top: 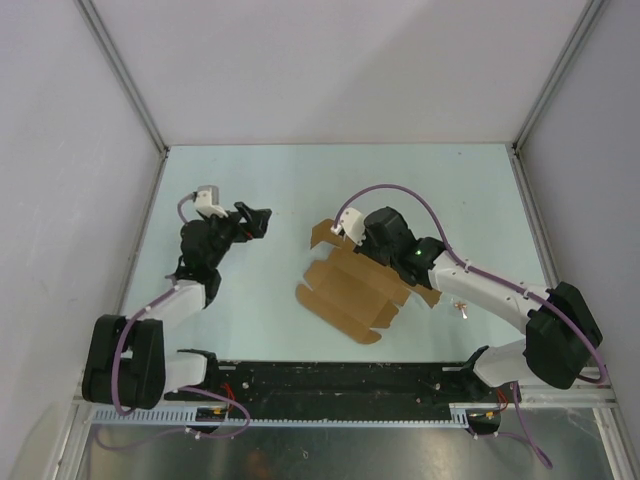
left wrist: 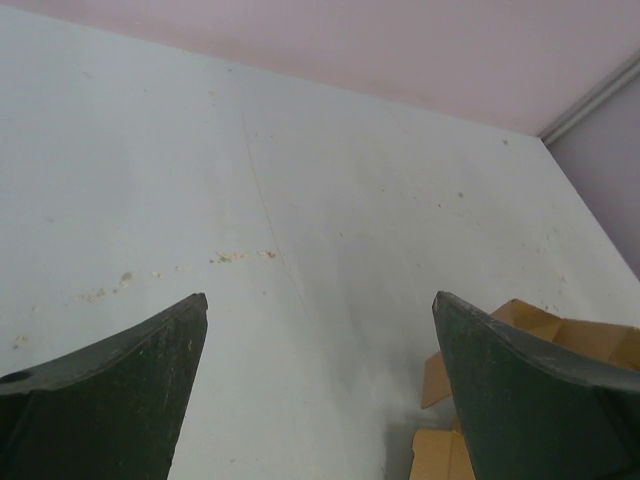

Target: Fold the paper box

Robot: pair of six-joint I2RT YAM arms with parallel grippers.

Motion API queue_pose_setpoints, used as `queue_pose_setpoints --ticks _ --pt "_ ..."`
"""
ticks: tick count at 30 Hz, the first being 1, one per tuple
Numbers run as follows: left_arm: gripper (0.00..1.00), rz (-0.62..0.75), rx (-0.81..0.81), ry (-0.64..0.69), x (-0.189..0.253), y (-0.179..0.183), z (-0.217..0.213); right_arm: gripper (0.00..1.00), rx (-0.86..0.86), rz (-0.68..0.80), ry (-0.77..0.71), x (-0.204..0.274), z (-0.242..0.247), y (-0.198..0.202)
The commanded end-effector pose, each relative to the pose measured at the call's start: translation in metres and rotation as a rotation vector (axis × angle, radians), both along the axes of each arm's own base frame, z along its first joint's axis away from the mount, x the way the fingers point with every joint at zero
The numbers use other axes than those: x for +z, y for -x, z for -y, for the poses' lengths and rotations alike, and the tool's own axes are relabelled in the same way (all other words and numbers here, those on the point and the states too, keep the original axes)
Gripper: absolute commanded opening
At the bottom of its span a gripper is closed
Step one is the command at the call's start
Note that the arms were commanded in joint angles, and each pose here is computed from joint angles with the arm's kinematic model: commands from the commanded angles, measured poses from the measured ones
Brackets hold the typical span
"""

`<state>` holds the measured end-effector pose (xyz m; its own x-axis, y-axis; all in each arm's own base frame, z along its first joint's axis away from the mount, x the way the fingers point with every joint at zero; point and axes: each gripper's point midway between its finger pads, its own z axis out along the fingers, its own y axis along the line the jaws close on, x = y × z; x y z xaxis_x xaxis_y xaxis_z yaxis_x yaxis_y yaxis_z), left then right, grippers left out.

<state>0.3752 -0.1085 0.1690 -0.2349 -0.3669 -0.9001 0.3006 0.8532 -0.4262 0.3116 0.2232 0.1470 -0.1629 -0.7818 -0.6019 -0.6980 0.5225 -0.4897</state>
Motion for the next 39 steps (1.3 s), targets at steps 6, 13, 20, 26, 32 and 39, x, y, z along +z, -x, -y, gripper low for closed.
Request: queue_pose_setpoints --ticks 6,13,20,26,32,39 --pt "0.98 0.032 -0.104 0.025 0.022 0.010 0.001 0.04 0.009 0.031 -0.083 0.015 -0.007 -0.008" --pt "0.88 0.050 -0.404 0.065 -0.008 0.008 0.046 0.00 0.093 0.014 -0.084 0.018 -0.014 0.000" --pt "0.84 0.044 -0.483 0.043 -0.027 0.006 0.078 0.00 0.150 -0.012 -0.095 0.018 -0.017 0.009" --pt "0.84 0.045 -0.562 0.019 -0.035 0.014 0.102 0.00 0.168 -0.032 -0.108 0.018 -0.019 0.014" --pt "0.83 0.030 -0.593 0.004 -0.047 0.019 0.111 0.00 0.174 -0.036 -0.123 0.019 -0.020 0.014" --pt "0.82 -0.005 -0.600 -0.008 -0.063 0.026 0.114 0.00 0.169 -0.045 -0.132 0.018 -0.021 0.014"
